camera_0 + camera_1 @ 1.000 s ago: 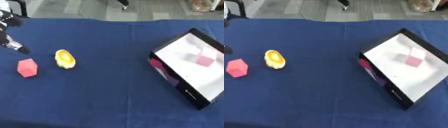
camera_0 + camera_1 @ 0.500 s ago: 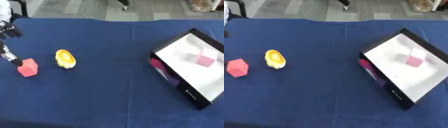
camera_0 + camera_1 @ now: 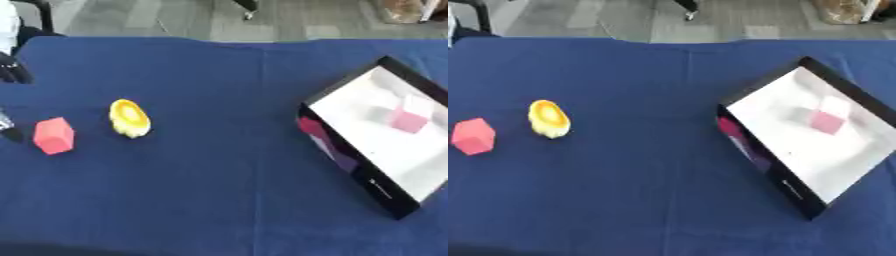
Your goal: Pick up the objects with one hand, pass them to the other hand, and then place them into the box on the other side of the table.
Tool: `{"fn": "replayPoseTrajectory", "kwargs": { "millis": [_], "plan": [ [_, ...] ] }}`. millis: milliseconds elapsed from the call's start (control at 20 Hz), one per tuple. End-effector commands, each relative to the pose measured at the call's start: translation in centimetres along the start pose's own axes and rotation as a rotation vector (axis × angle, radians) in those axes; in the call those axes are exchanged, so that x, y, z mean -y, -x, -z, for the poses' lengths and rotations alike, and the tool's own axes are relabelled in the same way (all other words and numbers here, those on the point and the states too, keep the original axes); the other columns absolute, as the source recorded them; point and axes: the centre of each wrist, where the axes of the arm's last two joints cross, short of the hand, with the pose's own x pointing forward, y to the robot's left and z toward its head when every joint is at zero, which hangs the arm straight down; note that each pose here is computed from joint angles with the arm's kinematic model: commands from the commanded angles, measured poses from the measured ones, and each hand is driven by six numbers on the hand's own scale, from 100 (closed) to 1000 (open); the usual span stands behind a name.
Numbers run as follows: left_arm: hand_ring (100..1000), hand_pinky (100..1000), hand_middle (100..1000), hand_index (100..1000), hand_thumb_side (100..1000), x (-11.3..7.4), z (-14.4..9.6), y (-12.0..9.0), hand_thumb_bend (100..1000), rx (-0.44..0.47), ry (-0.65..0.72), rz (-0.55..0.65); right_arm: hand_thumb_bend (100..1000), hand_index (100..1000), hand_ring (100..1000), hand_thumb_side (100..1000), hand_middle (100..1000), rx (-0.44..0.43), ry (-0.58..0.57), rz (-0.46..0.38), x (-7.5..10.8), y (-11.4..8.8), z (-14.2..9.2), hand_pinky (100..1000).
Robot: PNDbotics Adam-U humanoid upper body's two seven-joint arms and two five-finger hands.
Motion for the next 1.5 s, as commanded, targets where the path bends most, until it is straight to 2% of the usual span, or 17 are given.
{"fn": "replayPoseTrajectory", "kwargs": {
  "millis": [50, 750, 1250, 1500],
  "plan": [
    [892, 906, 812, 825, 119, -1.0, -0.3, 0.7, 928, -0.055, 0.008, 0.002, 100, 1000, 1000, 244, 991, 0.015, -0.003, -0.037, 0.7, -0.8, 0.3, 1000],
    [882, 898, 800, 811, 100, 0.1, 3.2, 1.7, 863, -0.099, 0.016, 0.036, 100, 1000, 1000, 257, 991, -0.004, -0.012, -0.050, 0.3, 0.0, 0.1, 1000],
    [870, 881, 779, 804, 100, 1.9, 6.0, 2.3, 848, -0.058, 0.007, 0.023, 100, 1000, 1000, 265, 990, -0.017, -0.013, -0.054, 0.1, 0.6, -0.1, 1000],
    [867, 877, 777, 808, 100, 2.7, 7.2, 2.6, 826, -0.065, -0.051, 0.039, 100, 1000, 1000, 274, 989, -0.023, -0.013, -0.058, 0.0, 0.8, -0.3, 1000]
  ]
}}
